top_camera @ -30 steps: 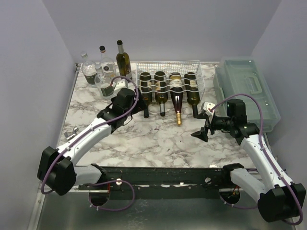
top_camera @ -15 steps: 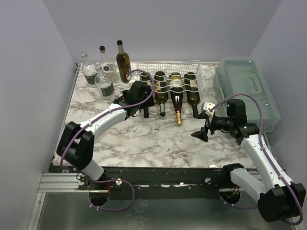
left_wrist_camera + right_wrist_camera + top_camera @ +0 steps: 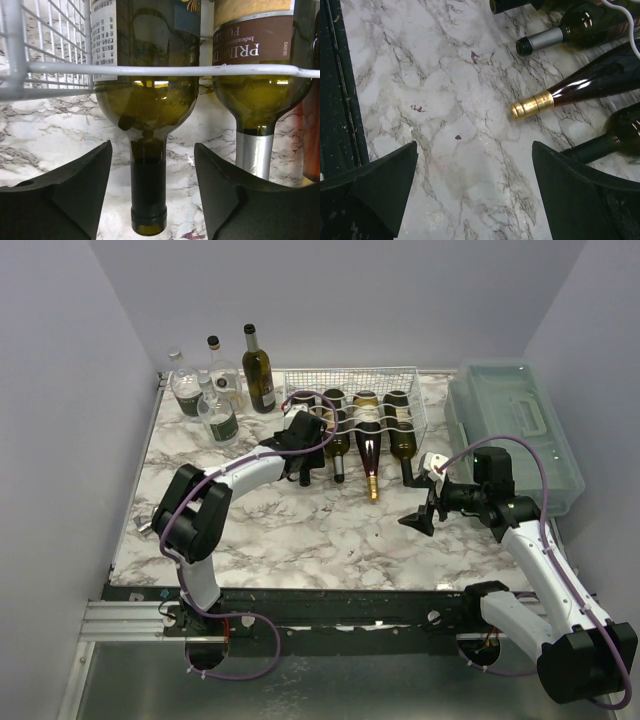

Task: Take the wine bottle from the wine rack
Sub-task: Pick up the wine bottle from the wine rack.

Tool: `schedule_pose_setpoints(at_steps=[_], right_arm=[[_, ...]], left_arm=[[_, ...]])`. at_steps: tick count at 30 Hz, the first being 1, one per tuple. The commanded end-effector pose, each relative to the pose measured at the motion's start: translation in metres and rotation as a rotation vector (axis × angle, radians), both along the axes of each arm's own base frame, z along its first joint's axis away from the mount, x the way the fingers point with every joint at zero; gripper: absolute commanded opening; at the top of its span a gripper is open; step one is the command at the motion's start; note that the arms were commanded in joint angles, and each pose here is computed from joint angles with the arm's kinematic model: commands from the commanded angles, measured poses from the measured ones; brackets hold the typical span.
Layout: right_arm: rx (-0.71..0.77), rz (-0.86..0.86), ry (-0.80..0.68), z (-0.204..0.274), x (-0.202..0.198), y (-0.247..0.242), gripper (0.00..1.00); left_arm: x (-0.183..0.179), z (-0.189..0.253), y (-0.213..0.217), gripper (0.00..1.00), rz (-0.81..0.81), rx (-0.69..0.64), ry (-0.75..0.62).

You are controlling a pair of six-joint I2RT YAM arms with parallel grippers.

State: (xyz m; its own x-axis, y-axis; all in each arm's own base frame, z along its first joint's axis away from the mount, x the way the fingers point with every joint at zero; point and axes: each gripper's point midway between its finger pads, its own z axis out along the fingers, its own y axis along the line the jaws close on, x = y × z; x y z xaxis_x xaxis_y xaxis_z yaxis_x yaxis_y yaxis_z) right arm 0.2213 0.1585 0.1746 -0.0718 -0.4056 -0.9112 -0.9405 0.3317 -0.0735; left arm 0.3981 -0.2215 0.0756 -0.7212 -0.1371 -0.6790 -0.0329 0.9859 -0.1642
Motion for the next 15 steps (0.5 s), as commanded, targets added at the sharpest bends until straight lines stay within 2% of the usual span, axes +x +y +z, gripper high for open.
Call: schedule_pose_setpoints(at_steps=[1,15], right_arm=[[-0.010,-0.013,-0.014,-0.001,0.004,-0.002,1.00],[-0.009,-0.011,-0.014,-0.001,0.003,-0.002,0.99]], left_arm=[[0.007,-0.001,-0.010,0.66,-0.033,-0.036,0.014],[0.005,-0.024,-0.013,0.60,-0.029,-0.069,0.061]])
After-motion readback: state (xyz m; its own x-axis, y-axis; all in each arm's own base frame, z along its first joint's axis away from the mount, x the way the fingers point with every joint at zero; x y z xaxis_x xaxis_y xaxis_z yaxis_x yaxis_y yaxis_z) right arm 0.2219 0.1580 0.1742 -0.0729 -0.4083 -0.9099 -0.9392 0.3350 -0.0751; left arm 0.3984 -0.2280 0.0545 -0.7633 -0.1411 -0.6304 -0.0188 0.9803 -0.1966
